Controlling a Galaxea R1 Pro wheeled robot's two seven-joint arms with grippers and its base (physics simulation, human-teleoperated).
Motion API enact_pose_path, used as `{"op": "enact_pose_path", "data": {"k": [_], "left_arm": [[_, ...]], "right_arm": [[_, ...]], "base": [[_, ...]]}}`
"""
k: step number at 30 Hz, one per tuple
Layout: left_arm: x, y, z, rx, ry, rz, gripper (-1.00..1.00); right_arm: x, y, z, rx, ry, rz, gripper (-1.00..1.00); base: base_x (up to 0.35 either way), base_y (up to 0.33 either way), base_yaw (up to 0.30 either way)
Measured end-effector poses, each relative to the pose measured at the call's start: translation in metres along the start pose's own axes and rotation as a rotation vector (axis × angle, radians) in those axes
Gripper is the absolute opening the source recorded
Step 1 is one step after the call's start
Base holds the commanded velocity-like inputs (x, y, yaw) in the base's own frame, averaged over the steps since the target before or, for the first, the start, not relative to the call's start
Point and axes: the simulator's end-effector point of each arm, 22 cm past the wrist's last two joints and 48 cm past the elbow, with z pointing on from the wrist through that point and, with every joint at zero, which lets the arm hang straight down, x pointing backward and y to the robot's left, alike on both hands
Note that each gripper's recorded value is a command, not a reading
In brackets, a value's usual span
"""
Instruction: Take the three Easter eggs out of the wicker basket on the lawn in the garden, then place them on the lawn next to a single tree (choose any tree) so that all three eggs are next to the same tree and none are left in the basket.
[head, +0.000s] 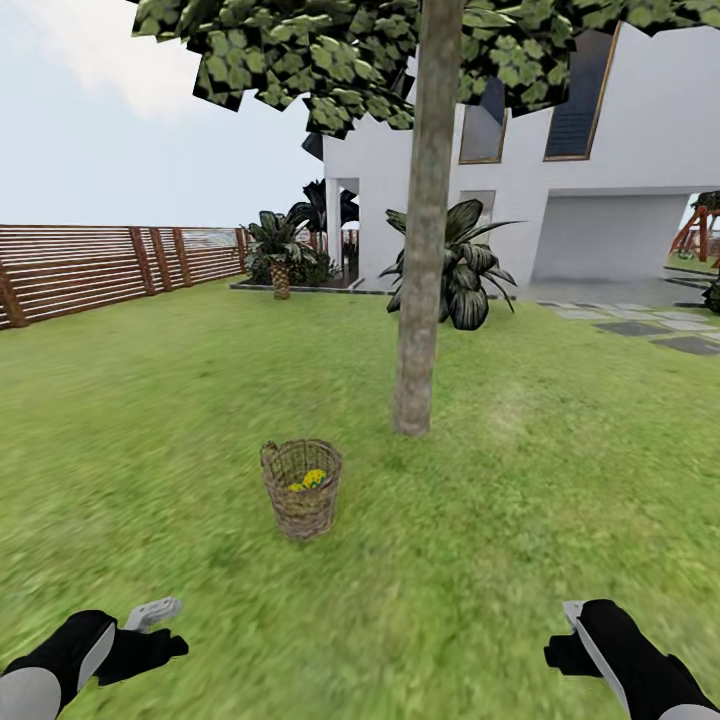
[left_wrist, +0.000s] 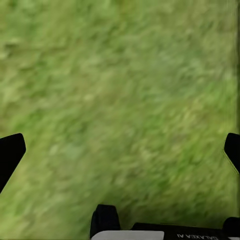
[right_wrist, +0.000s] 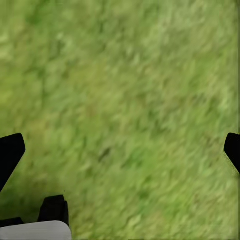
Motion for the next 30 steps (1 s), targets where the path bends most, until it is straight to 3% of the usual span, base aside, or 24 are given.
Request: {"op": "enact_pose_path", "data": {"k": [30], "left_arm": [[-0.0008, -0.0004, -0.0002, 0.002, -0.002, -0.001, 1.0]], "right_arm": [[0.0029, 0.0, 0.0041, 0.0, -0.005, -0.001, 1.0]], "base": [[0.31, -0.146, 0.0]]}}
